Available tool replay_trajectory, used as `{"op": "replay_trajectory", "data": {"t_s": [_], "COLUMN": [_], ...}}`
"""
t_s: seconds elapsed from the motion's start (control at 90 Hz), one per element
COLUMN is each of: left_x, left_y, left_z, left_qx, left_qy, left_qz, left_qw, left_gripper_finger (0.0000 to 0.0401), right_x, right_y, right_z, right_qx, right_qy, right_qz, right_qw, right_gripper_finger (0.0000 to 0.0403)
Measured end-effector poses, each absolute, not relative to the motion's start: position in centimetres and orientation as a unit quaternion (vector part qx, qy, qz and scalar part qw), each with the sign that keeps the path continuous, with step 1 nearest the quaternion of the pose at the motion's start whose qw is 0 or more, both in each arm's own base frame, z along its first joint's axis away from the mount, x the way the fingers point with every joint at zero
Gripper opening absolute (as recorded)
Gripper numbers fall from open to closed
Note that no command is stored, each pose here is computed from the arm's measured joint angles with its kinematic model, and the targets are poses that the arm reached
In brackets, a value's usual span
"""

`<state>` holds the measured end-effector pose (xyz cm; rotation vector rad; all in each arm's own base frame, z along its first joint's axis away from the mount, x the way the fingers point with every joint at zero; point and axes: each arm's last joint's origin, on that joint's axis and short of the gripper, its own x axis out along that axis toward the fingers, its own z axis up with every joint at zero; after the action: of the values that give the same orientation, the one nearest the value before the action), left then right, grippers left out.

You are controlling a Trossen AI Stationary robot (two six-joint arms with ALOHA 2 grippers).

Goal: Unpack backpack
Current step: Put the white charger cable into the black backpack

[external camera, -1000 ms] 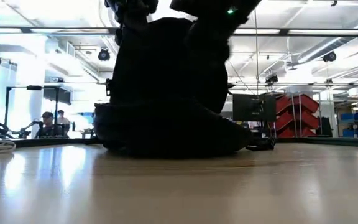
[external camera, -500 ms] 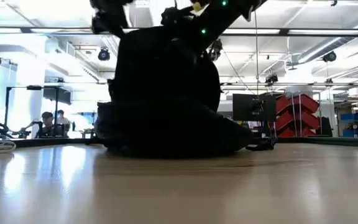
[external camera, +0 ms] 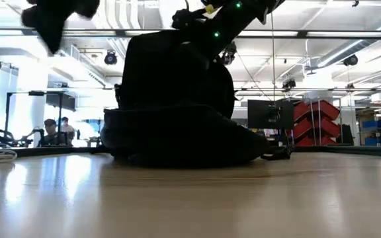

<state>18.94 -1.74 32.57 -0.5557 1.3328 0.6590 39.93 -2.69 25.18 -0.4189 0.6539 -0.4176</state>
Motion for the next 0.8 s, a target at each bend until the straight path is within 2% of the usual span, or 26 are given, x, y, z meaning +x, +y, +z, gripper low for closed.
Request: {"op": "replay_trajectory", "data": {"t_s": [0.1, 0.378, 0.578, 0.8], "left_x": [19.7, 22.0, 22.8, 22.2], "left_y": [-2.7, -5.9, -7.4, -7.6], "left_z": [30.0, 23.7, 21.5, 19.3], "left_qx": [-0.229, -0.165, -0.13, -0.148], "left_qy": [0.674, 0.799, 0.825, 0.849], "left_qz": [0.266, 0.178, 0.176, 0.185], "left_qw": [0.65, 0.55, 0.521, 0.473], "left_gripper_finger": [0.0145, 0.0129, 0.013, 0.0145], "right_x": [39.9, 39.9, 39.9, 39.9], "right_y": [-2.7, -2.7, -2.7, -2.7], "right_z": [25.2, 25.2, 25.1, 25.1], "right_qx": [-0.203, -0.209, -0.211, -0.212], "right_qy": [0.318, 0.319, 0.32, 0.321], "right_qz": [-0.201, -0.2, -0.199, -0.199], "right_qw": [0.904, 0.903, 0.902, 0.902], "right_gripper_finger": [0.0391, 0.0391, 0.0391, 0.0391]}}
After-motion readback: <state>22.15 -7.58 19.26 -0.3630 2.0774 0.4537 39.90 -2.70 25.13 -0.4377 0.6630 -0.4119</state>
